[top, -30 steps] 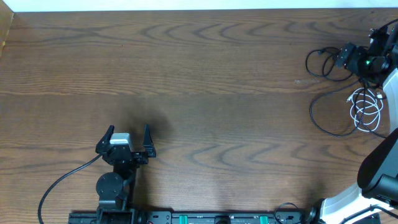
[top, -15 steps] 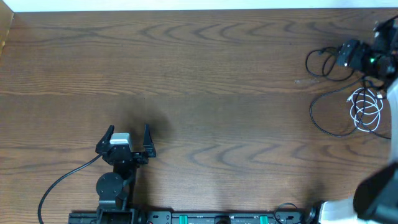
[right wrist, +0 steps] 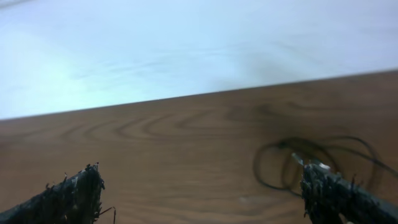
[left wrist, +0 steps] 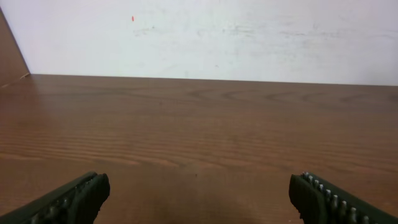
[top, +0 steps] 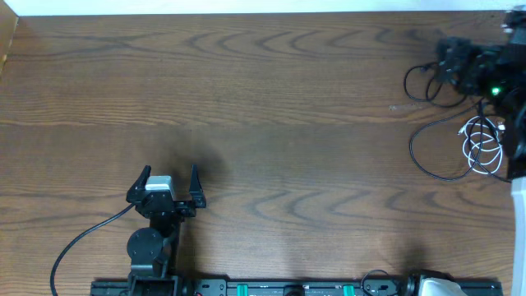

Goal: Untangle cables

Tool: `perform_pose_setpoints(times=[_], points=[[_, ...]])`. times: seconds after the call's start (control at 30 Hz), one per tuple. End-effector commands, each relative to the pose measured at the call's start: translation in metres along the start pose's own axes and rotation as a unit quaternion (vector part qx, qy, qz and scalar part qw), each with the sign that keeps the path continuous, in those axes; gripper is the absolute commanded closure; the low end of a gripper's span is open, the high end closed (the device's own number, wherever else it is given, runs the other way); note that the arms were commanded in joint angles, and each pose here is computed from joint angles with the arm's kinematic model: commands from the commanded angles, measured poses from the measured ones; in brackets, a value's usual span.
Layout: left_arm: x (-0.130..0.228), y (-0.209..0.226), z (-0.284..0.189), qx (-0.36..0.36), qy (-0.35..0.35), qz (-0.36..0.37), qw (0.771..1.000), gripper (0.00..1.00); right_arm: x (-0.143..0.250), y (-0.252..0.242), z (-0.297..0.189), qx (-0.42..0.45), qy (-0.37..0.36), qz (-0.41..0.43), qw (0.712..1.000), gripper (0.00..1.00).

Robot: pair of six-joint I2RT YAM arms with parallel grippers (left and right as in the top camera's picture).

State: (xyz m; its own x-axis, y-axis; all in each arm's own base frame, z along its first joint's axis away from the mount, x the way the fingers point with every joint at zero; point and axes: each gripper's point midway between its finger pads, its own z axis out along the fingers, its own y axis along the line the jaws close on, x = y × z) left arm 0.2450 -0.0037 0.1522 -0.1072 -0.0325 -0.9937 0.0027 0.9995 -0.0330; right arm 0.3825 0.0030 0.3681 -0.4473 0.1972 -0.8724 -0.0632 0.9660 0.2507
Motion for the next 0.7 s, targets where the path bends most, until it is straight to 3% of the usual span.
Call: perform_pose_setpoints(times=[0.0,0.2,0.43,0.67], points=[[0.016,0.005,0.0,-0.015,0.025,0.008,1.0,0.02,-0.002,0.04,-0.014,-0.046,-0.011,-0.027,0.999,0.01],[0.016,0.005,0.0,-0.015,0.025,0.008,1.0,0.02,0.016,0.084,-0.04,-0.097,0.008,-0.05,0.994,0.01],[0.016,0.005,0.0,-0.015,0.025,0.008,1.0,0.02,0.025,0.048,-0.079,0.007,0.0,-0.049,0.999,0.01],[0.016,0.005,0.0,-0.015,0.025,0.008,1.0,0.02,0.057,0.041,-0.108,0.01,-0.013,-0.074,0.997,0.01]])
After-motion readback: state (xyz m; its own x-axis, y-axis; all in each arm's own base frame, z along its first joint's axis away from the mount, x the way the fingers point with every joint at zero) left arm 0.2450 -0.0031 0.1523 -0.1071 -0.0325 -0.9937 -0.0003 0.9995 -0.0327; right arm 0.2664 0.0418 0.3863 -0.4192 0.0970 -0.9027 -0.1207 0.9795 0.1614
